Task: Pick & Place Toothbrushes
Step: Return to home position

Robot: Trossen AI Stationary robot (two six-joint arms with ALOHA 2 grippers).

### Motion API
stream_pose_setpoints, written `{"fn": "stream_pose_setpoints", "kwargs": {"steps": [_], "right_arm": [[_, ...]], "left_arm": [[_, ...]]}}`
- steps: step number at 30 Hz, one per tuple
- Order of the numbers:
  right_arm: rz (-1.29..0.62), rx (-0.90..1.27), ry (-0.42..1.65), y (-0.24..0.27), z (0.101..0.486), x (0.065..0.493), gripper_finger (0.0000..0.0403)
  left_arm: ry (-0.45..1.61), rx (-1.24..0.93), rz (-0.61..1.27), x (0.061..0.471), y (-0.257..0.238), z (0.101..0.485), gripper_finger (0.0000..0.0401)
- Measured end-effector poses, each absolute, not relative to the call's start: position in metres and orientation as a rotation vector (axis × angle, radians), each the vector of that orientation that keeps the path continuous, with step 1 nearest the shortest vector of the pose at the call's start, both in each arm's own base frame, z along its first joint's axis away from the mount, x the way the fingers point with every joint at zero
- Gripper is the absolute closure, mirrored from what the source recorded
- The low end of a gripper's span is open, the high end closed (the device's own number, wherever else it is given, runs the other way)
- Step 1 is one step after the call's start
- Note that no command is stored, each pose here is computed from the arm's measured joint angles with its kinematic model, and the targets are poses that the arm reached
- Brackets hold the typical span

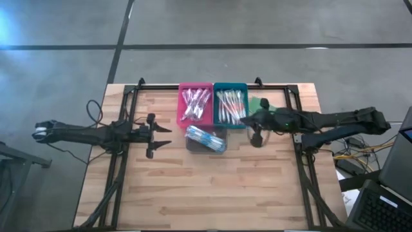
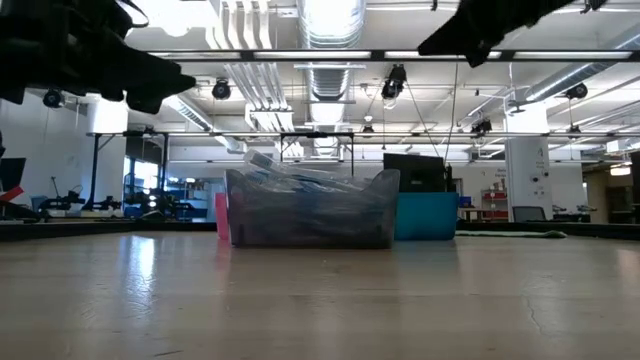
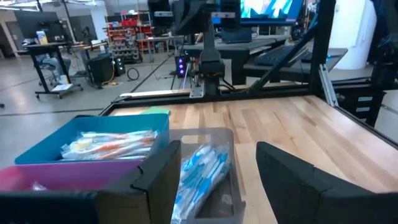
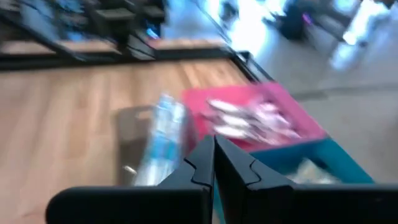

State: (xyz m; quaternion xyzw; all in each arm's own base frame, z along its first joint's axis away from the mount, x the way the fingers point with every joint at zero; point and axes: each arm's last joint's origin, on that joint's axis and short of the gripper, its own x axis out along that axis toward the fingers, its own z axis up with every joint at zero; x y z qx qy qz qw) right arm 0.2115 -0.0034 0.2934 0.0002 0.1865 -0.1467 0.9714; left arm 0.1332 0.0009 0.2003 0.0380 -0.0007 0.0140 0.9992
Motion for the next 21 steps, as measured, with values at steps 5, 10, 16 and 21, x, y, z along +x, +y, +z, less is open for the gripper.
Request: {"fn": "stream_pose_setpoints", "kwargs": {"steps": [5,10,16,21], "right_arm": [[-0.163,-0.019,0.241,0.0,0.271,0.186,0.0394],[-0.144,-0.04,0.139,0.0,0.256,0.161,0.0394],[-0.132,-0.027,0.051,0.001,0.239,0.137,0.0394],[-0.124,-0.037,0.005,0.001,0.227,0.125,0.0394]], "left_arm": [[0.0,0.086,0.028,0.13,0.001,0.194,0.0188],[0.024,0.085,0.072,0.13,0.002,0.191,0.0188],[0.011,0.103,0.055,0.125,0.002,0.188,0.0188],[-0.057,0.069,0.057,0.114,0.002,0.176,0.0188]]}}
